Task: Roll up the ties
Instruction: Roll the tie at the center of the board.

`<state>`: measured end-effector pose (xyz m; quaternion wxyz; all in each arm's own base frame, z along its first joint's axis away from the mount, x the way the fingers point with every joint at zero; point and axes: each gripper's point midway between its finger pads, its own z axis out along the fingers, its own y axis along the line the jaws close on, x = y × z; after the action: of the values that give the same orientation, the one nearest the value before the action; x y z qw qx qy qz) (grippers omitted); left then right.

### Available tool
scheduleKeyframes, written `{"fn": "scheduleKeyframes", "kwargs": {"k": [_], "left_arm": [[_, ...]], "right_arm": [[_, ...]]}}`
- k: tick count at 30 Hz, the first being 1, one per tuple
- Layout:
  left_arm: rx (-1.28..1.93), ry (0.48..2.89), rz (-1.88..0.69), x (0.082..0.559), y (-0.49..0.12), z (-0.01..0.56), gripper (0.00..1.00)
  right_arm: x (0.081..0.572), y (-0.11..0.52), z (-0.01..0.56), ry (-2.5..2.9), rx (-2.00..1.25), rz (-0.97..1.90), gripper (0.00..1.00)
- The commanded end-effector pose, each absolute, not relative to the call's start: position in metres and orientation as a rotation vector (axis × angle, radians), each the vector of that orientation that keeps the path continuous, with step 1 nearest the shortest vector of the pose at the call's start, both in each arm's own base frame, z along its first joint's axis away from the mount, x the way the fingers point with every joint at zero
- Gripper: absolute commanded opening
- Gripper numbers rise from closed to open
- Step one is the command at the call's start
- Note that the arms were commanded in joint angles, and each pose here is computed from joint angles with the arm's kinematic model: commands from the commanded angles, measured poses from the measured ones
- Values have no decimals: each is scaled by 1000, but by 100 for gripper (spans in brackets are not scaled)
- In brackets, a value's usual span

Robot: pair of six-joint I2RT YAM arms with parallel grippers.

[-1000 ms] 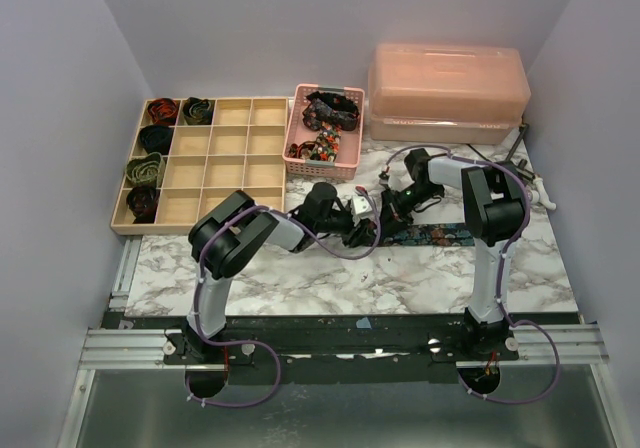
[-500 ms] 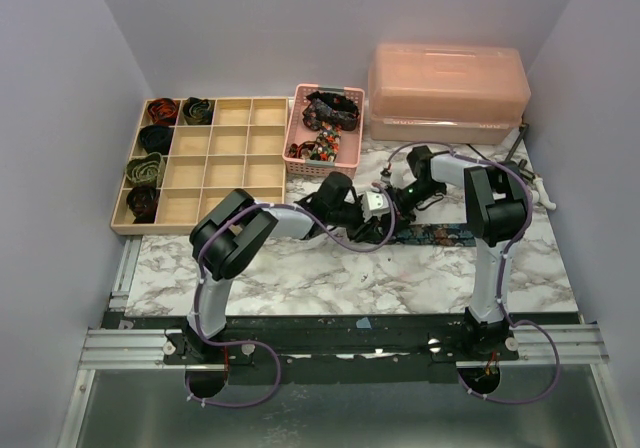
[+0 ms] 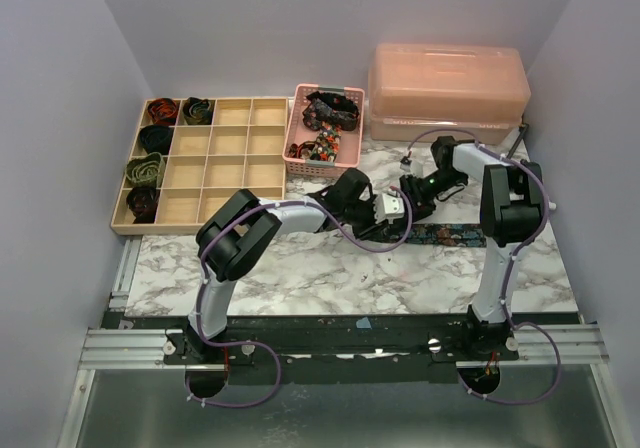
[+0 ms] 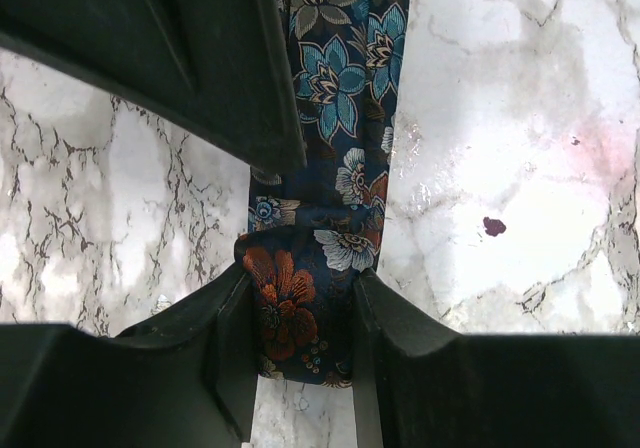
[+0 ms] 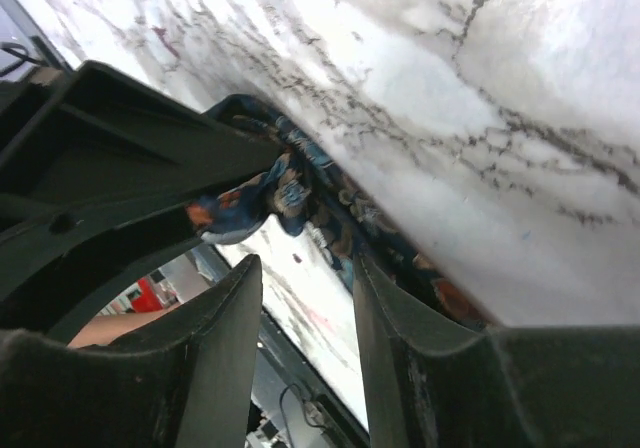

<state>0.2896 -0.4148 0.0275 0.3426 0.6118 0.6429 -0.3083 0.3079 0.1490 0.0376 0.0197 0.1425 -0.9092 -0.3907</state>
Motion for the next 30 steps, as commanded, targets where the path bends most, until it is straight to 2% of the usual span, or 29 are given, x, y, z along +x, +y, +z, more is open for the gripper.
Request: {"fn": "scheduleKeyframes", "kwargs": {"k": [1, 7, 11, 17, 21, 22, 23, 24, 25, 30], "left_arm": [[1828, 2181, -630, 229, -319, -85, 16], [1860, 2176, -612, 230, -320, -85, 18], [1877, 2168, -607, 229, -320, -82, 18], [1898, 2159, -599, 227, -317, -83, 17], [1899, 2160, -603, 227, -318, -82, 18], [1899, 2160, -606, 227, -319, -81, 18], [1895, 2158, -606, 228, -320, -81, 19], [1888, 2162, -610, 228, -320, -79, 20], [1880, 2162, -624, 228, -322, -78, 22], [1771, 2107, -779, 232, -334, -56, 53]], "right_arm": [[301, 159, 75, -2778, 427, -1375, 46], [290, 183, 65, -2698, 336, -1461, 47], [295, 187, 44, -2746, 337, -1377, 47], [303, 186, 30, -2769, 291, -1335, 36], [302, 191, 28, -2711, 267, -1382, 37], [302, 192, 29, -2702, 266, -1396, 29], [300, 191, 29, -2701, 275, -1395, 17], [297, 189, 27, -2701, 286, -1373, 5], [293, 184, 22, -2708, 307, -1332, 0], [276, 145, -13, -2759, 359, -1065, 0]]}}
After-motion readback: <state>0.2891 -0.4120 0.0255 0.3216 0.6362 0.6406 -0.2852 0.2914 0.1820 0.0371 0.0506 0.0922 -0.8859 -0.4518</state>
